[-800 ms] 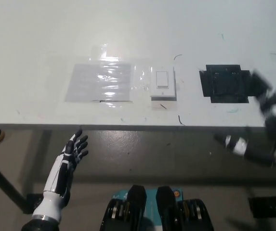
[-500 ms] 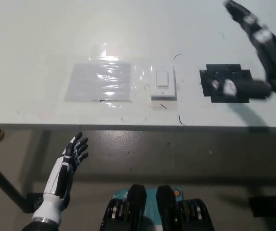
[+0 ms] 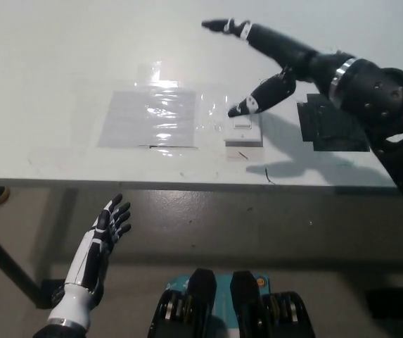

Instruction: A white switch is kept at the centre of the table close to the robot and the robot uses its right hand to press it to turn it on

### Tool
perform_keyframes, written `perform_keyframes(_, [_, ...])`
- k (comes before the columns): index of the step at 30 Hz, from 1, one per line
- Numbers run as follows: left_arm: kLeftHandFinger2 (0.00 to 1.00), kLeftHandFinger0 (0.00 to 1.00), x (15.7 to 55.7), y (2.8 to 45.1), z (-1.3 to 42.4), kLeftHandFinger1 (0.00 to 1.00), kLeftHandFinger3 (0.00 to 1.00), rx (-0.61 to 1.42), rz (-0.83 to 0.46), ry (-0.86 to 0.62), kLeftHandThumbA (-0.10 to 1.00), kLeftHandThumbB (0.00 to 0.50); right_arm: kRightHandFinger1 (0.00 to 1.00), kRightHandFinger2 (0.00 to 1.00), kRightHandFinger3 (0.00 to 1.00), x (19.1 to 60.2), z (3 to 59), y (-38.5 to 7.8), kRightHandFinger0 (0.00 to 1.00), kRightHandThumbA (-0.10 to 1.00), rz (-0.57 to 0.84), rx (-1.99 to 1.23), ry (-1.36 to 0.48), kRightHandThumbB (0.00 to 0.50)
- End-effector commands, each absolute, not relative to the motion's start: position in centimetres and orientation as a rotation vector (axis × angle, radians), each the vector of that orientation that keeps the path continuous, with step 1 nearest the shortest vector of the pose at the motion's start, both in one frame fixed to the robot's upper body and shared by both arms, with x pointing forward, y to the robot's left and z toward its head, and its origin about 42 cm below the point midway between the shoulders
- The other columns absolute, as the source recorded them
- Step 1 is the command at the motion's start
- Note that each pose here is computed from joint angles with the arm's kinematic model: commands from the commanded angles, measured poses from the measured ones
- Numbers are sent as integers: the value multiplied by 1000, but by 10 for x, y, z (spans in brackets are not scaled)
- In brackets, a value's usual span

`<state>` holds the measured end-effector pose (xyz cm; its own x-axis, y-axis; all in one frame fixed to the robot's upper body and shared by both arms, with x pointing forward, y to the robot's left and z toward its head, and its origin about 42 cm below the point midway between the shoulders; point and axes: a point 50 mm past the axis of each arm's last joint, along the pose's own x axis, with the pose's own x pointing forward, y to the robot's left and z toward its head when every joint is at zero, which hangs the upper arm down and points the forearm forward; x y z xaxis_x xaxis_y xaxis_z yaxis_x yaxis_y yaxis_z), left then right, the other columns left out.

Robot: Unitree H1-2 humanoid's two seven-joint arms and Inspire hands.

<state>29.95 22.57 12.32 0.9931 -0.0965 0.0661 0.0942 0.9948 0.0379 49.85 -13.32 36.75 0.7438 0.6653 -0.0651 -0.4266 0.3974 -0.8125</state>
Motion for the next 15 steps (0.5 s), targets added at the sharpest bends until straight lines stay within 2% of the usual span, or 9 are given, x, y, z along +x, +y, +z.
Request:
perform_keyframes(1, [1000, 1000, 303, 223, 136, 1000, 1000, 31, -121, -151, 1000, 68, 1000, 1000, 1000, 509, 381, -124, 1000, 1000, 715, -1035, -265, 274])
perform_keyframes(5, [1000, 1000, 302, 223, 137, 1000, 1000, 34, -125, -147, 1000, 56, 1000, 1000, 1000, 512, 366, -122, 1000, 1000, 716, -1109, -192, 296])
perform_keyframes(10, [1000, 1000, 300, 223, 135, 1000, 1000, 39, -120, -135, 1000, 86, 1000, 1000, 1000, 517, 346, -119, 1000, 1000, 713, -1200, -143, 276])
perform_keyframes(11, [1000, 1000, 300, 223, 135, 1000, 1000, 45, -122, -136, 1000, 80, 1000, 1000, 1000, 518, 341, -119, 1000, 1000, 717, -1207, -133, 305])
perform_keyframes(12, [1000, 1000, 300, 223, 135, 1000, 1000, 49, -124, -136, 1000, 79, 1000, 1000, 1000, 518, 339, -119, 1000, 1000, 718, -1212, -128, 307])
perform_keyframes(15, [1000, 1000, 299, 223, 134, 1000, 1000, 42, -121, -136, 1000, 76, 1000, 1000, 1000, 519, 334, -118, 1000, 1000, 721, -1232, -111, 295])
